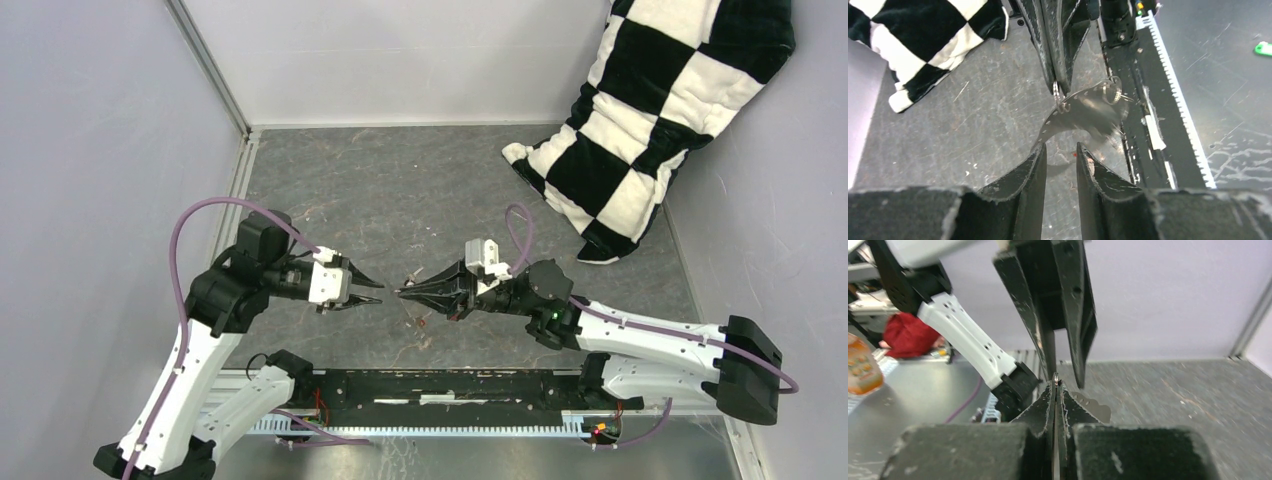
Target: Put the keys on the keyring
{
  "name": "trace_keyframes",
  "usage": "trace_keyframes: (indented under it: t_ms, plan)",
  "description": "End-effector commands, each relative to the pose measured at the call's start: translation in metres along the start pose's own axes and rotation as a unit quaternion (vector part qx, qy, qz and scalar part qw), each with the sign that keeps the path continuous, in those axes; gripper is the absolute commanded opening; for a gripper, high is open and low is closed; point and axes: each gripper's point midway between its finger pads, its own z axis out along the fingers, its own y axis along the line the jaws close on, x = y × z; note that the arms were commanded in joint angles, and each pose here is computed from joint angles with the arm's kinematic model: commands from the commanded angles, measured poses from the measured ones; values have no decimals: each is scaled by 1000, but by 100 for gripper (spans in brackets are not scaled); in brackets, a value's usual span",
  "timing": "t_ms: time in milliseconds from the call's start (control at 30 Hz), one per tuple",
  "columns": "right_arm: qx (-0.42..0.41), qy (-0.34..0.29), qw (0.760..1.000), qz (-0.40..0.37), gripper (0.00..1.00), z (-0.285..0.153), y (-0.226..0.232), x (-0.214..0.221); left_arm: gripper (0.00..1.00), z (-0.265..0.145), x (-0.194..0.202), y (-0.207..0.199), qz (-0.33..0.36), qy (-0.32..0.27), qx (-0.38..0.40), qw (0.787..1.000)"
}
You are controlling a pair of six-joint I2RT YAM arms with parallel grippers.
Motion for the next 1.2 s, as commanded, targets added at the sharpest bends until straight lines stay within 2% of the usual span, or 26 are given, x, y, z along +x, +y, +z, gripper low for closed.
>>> trace_keyframes:
  t_ms: [0, 433, 733, 1000, 1167]
  plan:
    - [-45, -109, 993, 10, 1, 4, 17, -56, 34, 7, -16, -3, -52, -51, 18, 997]
    - [-67, -125, 989, 30, 1, 10, 23, -55, 41, 3, -47, -10, -19, -107, 47, 993]
    - [-44, -116, 992, 21, 1, 16, 20, -44, 41, 0, -54, -12, -23, -113, 50, 992]
    - [-6, -93, 996, -6, 1, 21, 14, -35, 37, 1, -53, -9, -31, -107, 45, 993]
    - [13, -84, 996, -16, 1, 22, 13, -29, 29, 1, -50, -8, -35, -103, 41, 993]
